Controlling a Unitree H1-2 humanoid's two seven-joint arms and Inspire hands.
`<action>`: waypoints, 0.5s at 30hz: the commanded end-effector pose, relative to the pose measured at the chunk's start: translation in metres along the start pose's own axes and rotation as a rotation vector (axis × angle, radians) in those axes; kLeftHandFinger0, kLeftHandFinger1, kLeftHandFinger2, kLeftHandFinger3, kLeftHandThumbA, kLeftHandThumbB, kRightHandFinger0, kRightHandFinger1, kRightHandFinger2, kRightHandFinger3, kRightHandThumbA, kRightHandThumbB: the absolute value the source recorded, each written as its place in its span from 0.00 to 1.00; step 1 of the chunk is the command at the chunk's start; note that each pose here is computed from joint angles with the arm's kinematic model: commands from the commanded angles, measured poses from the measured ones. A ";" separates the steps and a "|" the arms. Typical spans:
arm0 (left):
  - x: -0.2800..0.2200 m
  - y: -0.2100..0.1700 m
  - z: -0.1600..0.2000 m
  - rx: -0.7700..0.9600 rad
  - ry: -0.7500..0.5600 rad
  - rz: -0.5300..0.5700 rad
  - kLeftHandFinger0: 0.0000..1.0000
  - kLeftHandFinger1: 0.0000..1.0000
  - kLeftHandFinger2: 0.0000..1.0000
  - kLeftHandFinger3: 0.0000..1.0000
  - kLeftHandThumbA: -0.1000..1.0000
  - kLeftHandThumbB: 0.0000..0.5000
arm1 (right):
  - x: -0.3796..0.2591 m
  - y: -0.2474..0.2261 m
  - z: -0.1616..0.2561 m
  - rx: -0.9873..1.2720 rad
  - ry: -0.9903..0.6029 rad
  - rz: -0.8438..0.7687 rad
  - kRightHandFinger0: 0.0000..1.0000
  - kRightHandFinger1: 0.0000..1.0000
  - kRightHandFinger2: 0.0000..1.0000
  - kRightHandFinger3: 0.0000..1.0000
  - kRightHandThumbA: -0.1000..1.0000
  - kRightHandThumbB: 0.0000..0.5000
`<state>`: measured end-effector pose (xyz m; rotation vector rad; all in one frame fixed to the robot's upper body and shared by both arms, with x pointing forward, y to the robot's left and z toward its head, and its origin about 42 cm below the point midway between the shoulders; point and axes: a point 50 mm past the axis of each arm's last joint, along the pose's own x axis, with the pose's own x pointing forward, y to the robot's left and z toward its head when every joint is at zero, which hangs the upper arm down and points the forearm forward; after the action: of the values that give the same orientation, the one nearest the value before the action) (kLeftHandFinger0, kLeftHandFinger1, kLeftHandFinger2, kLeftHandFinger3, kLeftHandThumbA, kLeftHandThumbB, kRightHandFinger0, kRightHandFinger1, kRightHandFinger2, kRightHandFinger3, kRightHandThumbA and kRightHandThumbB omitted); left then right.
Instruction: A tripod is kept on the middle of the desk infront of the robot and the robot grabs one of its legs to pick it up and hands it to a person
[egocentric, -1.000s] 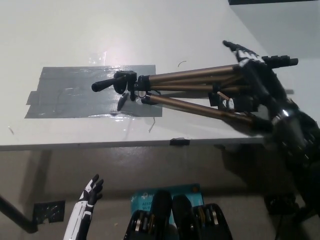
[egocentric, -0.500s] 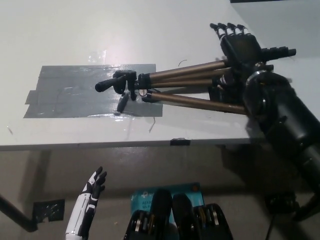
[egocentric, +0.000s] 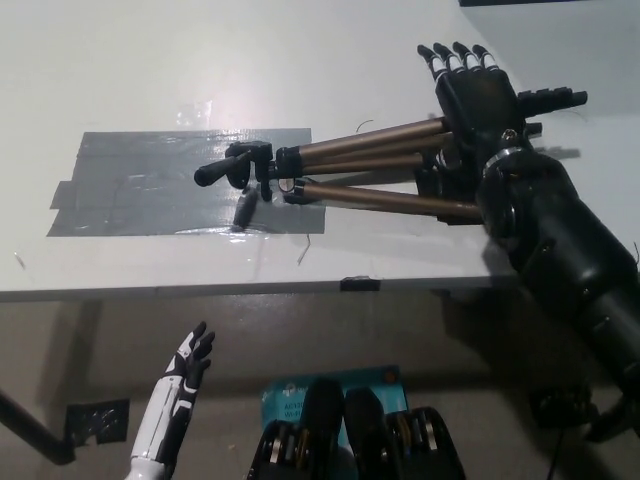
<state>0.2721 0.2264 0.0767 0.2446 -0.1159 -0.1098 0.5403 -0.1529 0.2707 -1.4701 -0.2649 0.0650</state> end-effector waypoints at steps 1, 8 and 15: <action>0.005 0.005 0.011 0.037 -0.054 -0.010 0.96 1.00 1.00 1.00 1.00 0.19 | 0.014 -0.024 0.005 -0.041 -0.025 -0.107 1.00 1.00 1.00 1.00 1.00 0.75; 0.008 0.005 0.013 0.030 -0.062 -0.016 0.91 1.00 1.00 1.00 1.00 0.19 | 0.023 -0.030 -0.001 -0.035 -0.077 -0.208 0.56 0.57 0.60 0.65 0.59 0.38; 0.011 0.005 0.014 0.035 -0.063 -0.029 0.92 0.99 1.00 0.99 1.00 0.13 | 0.027 -0.029 -0.002 0.015 -0.098 -0.253 0.01 0.30 0.71 0.34 0.00 0.32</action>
<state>0.2760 0.2272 0.0800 0.2602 -0.1280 -0.1236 0.5523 -0.1672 0.2511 -1.4838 -0.3199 0.0156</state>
